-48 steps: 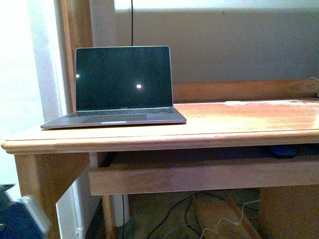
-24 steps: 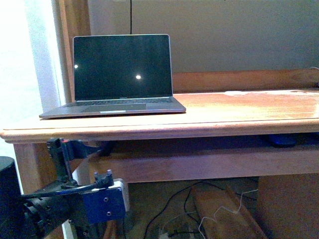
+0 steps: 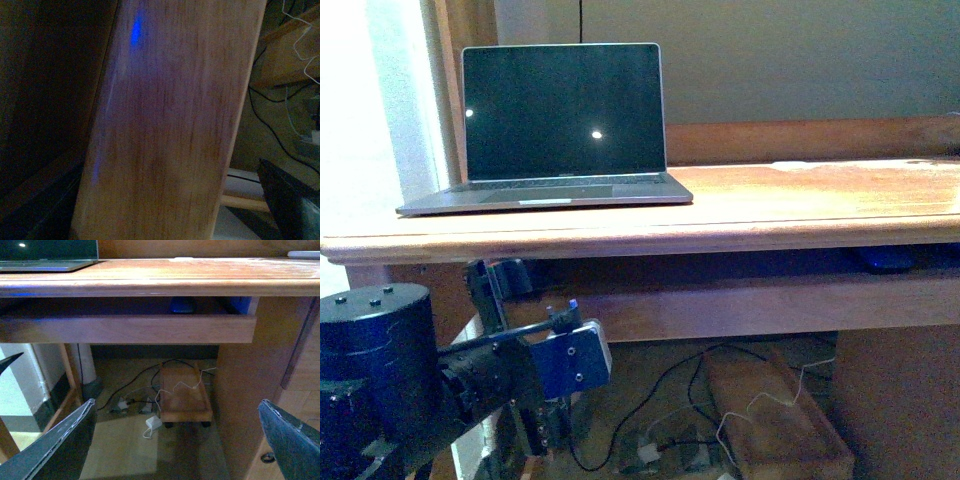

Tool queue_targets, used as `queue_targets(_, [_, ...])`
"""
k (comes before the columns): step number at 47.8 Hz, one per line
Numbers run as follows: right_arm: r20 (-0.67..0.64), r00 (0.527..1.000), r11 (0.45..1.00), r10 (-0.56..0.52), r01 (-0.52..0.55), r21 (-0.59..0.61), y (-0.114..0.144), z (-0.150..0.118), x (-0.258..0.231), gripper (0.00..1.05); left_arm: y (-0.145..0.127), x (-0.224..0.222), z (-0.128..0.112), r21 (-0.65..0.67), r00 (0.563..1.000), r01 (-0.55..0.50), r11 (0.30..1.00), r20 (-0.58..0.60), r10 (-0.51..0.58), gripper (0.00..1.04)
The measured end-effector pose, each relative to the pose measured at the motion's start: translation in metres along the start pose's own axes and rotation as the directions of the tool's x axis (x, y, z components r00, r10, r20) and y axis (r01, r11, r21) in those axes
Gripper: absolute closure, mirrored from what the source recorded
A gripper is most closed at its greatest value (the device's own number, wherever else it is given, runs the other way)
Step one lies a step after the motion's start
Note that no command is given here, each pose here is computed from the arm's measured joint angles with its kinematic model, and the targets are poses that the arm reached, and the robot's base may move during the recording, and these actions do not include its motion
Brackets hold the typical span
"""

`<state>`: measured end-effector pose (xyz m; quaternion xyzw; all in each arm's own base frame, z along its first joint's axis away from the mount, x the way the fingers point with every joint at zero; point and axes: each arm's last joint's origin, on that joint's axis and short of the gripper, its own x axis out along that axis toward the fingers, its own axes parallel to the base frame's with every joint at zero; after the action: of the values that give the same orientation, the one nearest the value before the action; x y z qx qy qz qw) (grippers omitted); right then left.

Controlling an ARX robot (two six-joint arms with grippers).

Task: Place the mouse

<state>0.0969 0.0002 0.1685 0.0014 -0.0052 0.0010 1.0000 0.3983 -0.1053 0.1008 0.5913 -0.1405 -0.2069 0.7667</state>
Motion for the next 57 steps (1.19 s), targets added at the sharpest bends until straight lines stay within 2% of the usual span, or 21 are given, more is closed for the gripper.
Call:
queue_targets(6, [0.0, 1.0, 1.0, 0.0, 0.0, 0.0, 0.0, 0.0, 0.0, 0.07, 0.0, 0.001, -0.001, -0.013, 0.998, 0.051, 0.999, -0.019, -0.051, 0.08])
queue_targets(13, [0.0, 1.0, 1.0, 0.0, 0.0, 0.0, 0.0, 0.0, 0.0, 0.07, 0.014, -0.006, 0.005, -0.117, 0.97, 0.227, 0.967, -0.066, -0.235, 0.08])
queue_targets(17, [0.0, 1.0, 1.0, 0.0, 0.0, 0.0, 0.0, 0.0, 0.0, 0.07, 0.024, -0.018, 0.013, -0.248, 0.92, 0.371, 0.895, -0.032, -0.391, 0.08])
queue_targets(22, [0.0, 1.0, 1.0, 0.0, 0.0, 0.0, 0.0, 0.0, 0.0, 0.07, 0.037, -0.033, 0.02, -0.373, 0.856, 0.487, 0.79, 0.026, -0.516, 0.08])
queue_targets(25, [0.0, 1.0, 1.0, 0.0, 0.0, 0.0, 0.0, 0.0, 0.0, 0.07, 0.048, -0.053, 0.029, -0.465, 0.795, 0.569, 0.678, 0.098, -0.599, 0.07])
queue_targets(30, [0.0, 1.0, 1.0, 0.0, 0.0, 0.0, 0.0, 0.0, 0.0, 0.07, 0.055, -0.08, 0.041, -0.571, 0.771, 0.593, 0.568, 0.2, -0.605, 0.07])
queue_targets(35, [0.0, 1.0, 1.0, 0.0, 0.0, 0.0, 0.0, 0.0, 0.0, 0.07, 0.063, -0.104, 0.053, -0.712, 0.796, 0.542, 0.446, 0.264, -0.545, 0.08])
queue_targets(37, [0.0, 1.0, 1.0, 0.0, 0.0, 0.0, 0.0, 0.0, 0.0, 0.07, 0.066, -0.113, 0.057, -0.785, 0.81, 0.505, 0.358, 0.288, -0.511, 0.08])
queue_targets(41, [0.0, 1.0, 1.0, 0.0, 0.0, 0.0, 0.0, 0.0, 0.0, 0.07, 0.073, -0.13, 0.065, -0.879, 0.849, 0.419, 0.228, 0.291, -0.44, 0.08])
queue_targets(44, [0.0, 1.0, 1.0, 0.0, 0.0, 0.0, 0.0, 0.0, 0.0, 0.07, 0.083, -0.14, 0.073, -0.923, 0.884, 0.355, 0.147, 0.281, -0.373, 0.08])
queue_targets(47, [0.0, 1.0, 1.0, 0.0, 0.0, 0.0, 0.0, 0.0, 0.0, 0.07, 0.092, -0.148, 0.079, -0.942, 0.909, 0.318, 0.11, 0.27, -0.319, 0.08])
queue_targets(53, [0.0, 1.0, 1.0, 0.0, 0.0, 0.0, 0.0, 0.0, 0.0, 0.07, 0.115, -0.179, 0.098, -0.974, 0.96, 0.226, -0.033, 0.228, -0.163, 0.08])
queue_targets(55, [0.0, 1.0, 1.0, 0.0, 0.0, 0.0, 0.0, 0.0, 0.0, 0.07, 0.116, -0.187, 0.103, -0.991, 0.985, 0.136, -0.009, 0.136, -0.11, 0.11])
queue_targets(56, [0.0, 1.0, 1.0, 0.0, 0.0, 0.0, 0.0, 0.0, 0.0, 0.07, 0.116, -0.196, 0.108, -0.999, 0.999, 0.022, 0.032, 0.021, -0.046, 0.16])
queue_targets(57, [0.0, 1.0, 1.0, 0.001, -0.001, 0.0, 0.0, 0.0, 0.0, 0.07, 0.115, -0.203, 0.11, -0.997, 0.999, -0.047, 0.059, -0.048, -0.015, 0.2])
